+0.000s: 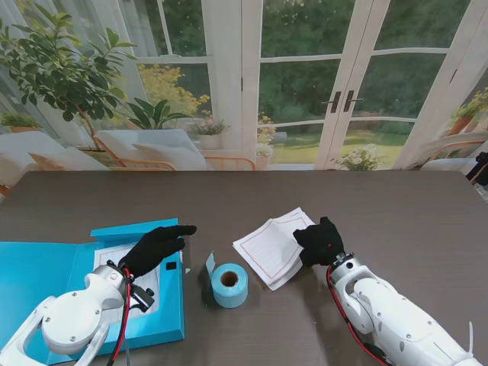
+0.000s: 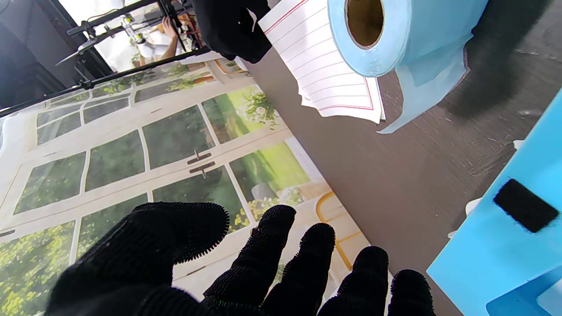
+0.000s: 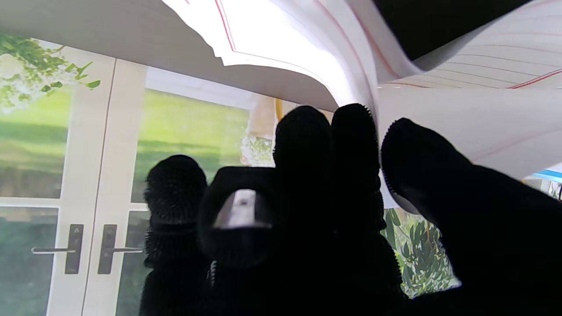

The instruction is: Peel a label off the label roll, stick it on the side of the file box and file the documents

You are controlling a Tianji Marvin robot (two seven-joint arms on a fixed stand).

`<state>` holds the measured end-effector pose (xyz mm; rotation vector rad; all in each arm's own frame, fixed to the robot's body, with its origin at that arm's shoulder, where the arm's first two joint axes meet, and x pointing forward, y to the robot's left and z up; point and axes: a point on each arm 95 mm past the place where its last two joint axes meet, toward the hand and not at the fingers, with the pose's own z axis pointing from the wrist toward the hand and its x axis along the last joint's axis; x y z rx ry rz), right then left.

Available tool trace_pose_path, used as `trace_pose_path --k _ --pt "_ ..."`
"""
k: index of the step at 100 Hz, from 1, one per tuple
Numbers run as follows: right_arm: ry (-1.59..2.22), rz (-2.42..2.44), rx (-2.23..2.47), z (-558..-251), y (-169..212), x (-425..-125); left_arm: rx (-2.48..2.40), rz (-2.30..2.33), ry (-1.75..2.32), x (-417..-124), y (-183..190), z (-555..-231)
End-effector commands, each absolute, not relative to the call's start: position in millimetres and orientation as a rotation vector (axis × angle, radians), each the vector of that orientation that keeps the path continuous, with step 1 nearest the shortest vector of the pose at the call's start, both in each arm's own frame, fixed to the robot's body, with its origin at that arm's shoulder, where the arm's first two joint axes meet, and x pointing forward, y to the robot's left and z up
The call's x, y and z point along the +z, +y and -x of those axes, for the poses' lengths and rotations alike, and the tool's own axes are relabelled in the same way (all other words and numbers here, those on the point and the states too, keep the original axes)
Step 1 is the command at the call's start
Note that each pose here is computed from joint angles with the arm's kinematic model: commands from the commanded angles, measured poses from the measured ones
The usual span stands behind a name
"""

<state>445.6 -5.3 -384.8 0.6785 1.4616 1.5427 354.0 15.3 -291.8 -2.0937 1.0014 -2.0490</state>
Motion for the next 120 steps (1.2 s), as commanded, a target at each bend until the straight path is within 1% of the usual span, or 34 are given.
trace_pose_path --k 1,31,68,120 --pt "1.479 -0.692 1.556 -444 1 -387 -2.039 2.112 1.024 -294 13 -351" --pt "1.466 -0.636 1.588 -443 1 -381 -2.032 2.113 1.026 -294 13 -350" --pt "1.330 -0.737 1.696 -440 4 -361 -2.029 2.110 1.032 -293 13 -352" --pt "1.266 -0.775 1.789 -437 6 -341 -2.022 2.125 1.039 -294 13 -358"
